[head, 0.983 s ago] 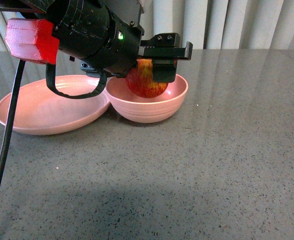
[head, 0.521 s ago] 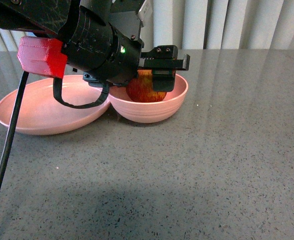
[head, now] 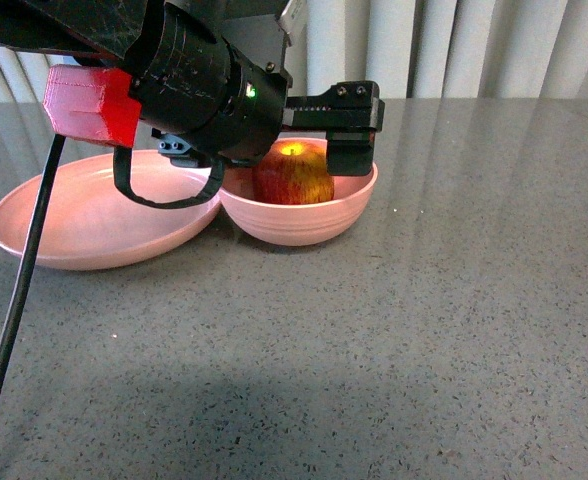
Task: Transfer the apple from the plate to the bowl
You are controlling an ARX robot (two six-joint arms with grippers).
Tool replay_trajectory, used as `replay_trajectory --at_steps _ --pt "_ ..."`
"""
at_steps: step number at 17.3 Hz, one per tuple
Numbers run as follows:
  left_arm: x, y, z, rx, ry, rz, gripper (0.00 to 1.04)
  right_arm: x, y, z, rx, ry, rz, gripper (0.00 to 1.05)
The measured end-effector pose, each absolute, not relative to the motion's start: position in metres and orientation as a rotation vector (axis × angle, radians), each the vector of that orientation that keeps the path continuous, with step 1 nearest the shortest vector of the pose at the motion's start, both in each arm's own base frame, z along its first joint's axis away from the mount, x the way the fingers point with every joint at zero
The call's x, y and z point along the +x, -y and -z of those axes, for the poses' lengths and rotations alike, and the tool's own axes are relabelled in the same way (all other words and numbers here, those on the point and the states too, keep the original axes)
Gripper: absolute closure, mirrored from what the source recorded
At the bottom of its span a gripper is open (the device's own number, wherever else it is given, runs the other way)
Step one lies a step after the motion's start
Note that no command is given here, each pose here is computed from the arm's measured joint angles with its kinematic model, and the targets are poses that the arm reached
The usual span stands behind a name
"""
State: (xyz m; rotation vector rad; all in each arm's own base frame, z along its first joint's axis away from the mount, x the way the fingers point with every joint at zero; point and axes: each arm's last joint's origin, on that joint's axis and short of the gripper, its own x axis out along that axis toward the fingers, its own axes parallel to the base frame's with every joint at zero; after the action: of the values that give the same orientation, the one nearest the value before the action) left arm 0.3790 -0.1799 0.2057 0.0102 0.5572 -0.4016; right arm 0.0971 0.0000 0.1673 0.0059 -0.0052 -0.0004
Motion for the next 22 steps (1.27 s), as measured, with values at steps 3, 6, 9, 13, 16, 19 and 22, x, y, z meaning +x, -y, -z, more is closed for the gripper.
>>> replay_trajectory --at_steps 3,6,9,13,16,19,22 --pt "0.38 0.18 -0.208 0.004 -0.553 0.408 0.07 0.097 0.0 -0.167 0.006 0.005 0.0 0.07" --pt "0.379 0.179 -0.214 -0.009 -0.537 0.409 0.07 0.097 0.0 -0.167 0.006 0.005 0.0 0.07" --pt "0.372 0.173 -0.255 -0.056 -0.396 0.428 0.07 0.097 0.0 -0.167 0.006 0.005 0.0 0.07" --pt "0.344 0.143 -0.322 -0.122 -0.129 0.378 0.07 0.097 0.0 -0.167 0.006 0.005 0.0 0.07" --pt "0.313 0.103 -0.338 -0.103 -0.018 0.254 0.07 0.097 0.0 -0.167 0.006 0.005 0.0 0.07" --pt "0.27 0.058 -0.344 -0.051 0.038 0.103 0.09 0.097 0.0 -0.167 0.006 0.005 0.0 0.07" --pt "0.222 0.028 -0.315 -0.024 0.04 -0.01 0.37 0.097 0.0 -0.167 0.006 0.005 0.0 0.07"
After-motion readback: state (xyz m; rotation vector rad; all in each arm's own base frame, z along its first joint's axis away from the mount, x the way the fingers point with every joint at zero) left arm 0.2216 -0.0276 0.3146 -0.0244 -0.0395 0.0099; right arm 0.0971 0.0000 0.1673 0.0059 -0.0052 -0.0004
